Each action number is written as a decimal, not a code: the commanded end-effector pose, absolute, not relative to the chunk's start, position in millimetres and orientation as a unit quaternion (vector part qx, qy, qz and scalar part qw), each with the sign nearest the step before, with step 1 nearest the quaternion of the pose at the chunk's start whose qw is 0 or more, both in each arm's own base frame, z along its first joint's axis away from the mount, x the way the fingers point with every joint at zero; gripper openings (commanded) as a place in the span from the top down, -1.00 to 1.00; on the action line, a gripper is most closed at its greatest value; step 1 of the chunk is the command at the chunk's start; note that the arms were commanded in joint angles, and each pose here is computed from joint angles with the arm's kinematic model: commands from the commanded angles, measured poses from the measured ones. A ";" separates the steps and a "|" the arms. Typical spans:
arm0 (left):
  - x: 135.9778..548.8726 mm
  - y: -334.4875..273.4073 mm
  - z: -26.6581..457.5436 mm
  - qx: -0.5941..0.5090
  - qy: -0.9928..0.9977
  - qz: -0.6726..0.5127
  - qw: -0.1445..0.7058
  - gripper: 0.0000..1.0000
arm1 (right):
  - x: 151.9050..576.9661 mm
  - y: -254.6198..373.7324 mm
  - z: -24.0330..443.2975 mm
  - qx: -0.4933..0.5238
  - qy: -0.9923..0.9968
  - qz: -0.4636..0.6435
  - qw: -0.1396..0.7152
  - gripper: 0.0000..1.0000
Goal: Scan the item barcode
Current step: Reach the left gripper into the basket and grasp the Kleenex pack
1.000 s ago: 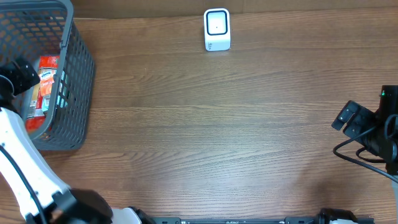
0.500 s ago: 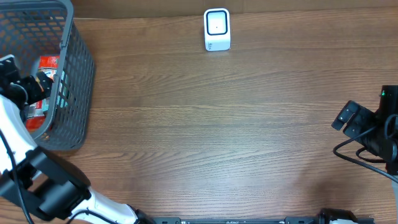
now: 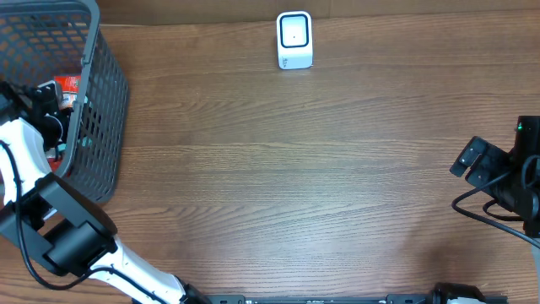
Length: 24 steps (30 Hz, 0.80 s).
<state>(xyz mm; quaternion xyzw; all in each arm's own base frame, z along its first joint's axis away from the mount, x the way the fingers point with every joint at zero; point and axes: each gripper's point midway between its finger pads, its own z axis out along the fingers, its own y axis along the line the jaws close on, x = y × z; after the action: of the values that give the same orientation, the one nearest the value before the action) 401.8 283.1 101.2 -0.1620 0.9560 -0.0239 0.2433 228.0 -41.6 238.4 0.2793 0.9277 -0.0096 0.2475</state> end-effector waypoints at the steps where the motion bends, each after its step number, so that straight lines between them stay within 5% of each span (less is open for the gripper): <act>1: 403.5 281.6 84.9 -0.155 0.961 -0.034 0.228 -1.00 | 230.2 -44.1 246.4 0.284 0.922 -0.010 0.261 -1.00; 7: 395.8 288.7 70.2 -0.165 0.966 -0.015 0.200 -0.75 | 230.2 -44.1 246.4 0.284 0.922 -0.010 0.261 -1.00; 17: 403.9 293.8 76.5 -0.162 0.962 -0.005 0.218 0.00 | 230.2 -44.1 246.4 0.284 0.922 -0.010 0.261 -1.00; 24: 410.6 299.2 103.7 -0.170 0.957 0.001 0.234 0.10 | 230.2 -44.1 246.4 0.284 0.922 -0.010 0.261 -1.00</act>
<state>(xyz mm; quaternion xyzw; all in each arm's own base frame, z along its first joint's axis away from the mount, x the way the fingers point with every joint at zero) 397.2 292.2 80.3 -0.1708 0.9630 -0.0099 0.2084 228.0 -41.6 238.4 0.2793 0.9277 -0.0096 0.2477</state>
